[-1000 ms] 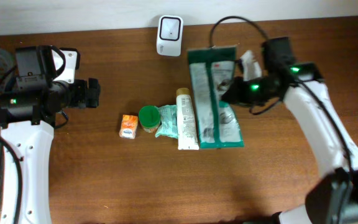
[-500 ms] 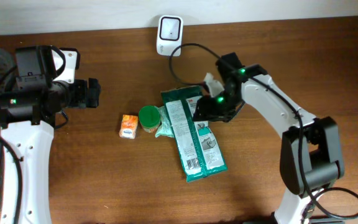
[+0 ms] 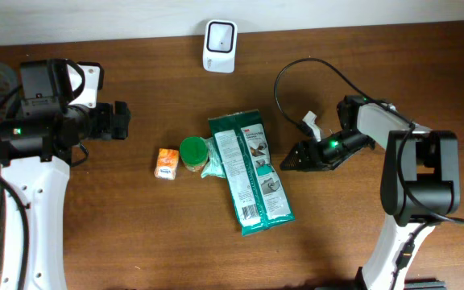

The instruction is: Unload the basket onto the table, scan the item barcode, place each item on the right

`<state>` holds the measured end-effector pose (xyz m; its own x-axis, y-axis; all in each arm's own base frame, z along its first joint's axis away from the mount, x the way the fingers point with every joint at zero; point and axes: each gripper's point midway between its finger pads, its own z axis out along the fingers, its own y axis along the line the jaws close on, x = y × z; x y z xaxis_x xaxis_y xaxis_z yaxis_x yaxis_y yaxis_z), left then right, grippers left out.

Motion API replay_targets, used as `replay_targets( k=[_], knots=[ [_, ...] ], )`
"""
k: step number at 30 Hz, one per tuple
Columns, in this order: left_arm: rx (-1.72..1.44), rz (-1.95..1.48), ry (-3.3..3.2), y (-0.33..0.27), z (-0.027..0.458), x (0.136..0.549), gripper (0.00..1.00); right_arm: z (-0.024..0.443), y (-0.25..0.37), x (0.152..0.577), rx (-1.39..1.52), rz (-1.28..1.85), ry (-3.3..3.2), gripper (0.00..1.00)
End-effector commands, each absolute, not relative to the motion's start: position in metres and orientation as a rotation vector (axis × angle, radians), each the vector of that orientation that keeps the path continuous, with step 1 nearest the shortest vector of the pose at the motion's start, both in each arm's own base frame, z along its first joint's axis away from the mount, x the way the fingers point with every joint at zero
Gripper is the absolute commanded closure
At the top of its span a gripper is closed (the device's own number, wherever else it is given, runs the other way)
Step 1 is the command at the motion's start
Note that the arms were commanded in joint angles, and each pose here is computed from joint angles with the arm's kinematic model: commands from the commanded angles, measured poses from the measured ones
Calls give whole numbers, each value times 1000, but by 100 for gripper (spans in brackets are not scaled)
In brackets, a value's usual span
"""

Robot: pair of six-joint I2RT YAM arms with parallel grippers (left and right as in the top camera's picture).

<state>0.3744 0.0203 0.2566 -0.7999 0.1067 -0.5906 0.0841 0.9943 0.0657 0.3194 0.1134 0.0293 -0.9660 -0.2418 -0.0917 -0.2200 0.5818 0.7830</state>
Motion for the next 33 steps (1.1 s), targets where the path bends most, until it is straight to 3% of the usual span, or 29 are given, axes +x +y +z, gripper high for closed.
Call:
replay_targets(
  k=[1,12,17,19,23,26,28,29,33],
  knots=[
    [146,62,2492,23,260,375,1,1,115,307,437,-1383,-2722,9],
    [146,62,2492,23,260,375,1,-22,162,294,478,-1396,-2619,11],
    [146,62,2492,23,260,375,1,-22,168,293,482,-1387,-2611,28],
    [146,62,2492,23,260,375,1,-22,168,293,483,-1388,-2611,43],
    [145,62,2492,23,260,375,1,-19,174,295,503,-1387,-2607,61],
    [146,62,2492,23,260,375,1,-14,183,301,496,-1376,-2610,62],
    [146,62,2492,23,260,375,1,-9,189,306,482,-1389,-2606,76],
    [146,62,2492,23,260,375,1,-2,194,309,476,-1439,-2588,93],
    [145,62,2492,23,260,375,1,29,190,322,446,-1457,-2581,96]
  ],
)
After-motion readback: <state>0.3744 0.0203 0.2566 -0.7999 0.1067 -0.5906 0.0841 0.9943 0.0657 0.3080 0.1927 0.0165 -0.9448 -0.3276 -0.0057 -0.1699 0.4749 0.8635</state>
